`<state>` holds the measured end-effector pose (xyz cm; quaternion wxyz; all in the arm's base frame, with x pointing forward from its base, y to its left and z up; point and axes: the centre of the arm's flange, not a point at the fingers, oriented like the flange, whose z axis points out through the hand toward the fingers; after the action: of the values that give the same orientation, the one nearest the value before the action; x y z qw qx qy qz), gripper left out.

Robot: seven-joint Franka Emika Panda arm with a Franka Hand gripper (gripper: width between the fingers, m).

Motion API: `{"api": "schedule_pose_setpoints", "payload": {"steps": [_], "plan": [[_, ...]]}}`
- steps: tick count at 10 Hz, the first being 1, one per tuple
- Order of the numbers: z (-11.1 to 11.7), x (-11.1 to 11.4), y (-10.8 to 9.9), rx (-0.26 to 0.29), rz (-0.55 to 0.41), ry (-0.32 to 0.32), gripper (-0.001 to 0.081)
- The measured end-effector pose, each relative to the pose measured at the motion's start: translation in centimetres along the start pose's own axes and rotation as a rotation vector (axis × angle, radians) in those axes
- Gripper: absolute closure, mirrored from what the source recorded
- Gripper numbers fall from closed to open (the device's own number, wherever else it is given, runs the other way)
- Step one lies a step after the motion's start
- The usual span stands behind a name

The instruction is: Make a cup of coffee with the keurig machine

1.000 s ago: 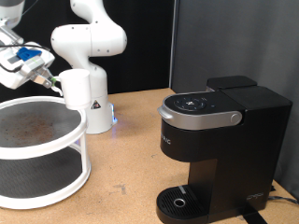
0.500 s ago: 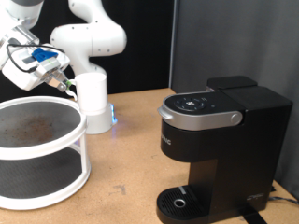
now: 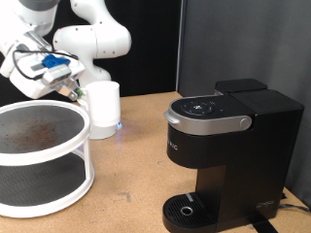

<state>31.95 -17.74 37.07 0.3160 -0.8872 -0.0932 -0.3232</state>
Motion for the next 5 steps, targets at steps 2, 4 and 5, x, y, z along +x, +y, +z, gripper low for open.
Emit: {"api": "schedule_pose_setpoints", "payload": {"steps": [2,4,5], "plan": [[1.9,0.6,-0.3,-0.012,0.008,0.003,0.0736],[3.4,0.9,-0.5,-0.018,0.017,0.005,0.0736],[3.4,0.8,-0.5,-0.016,0.017,0.004,0.0736]]}}
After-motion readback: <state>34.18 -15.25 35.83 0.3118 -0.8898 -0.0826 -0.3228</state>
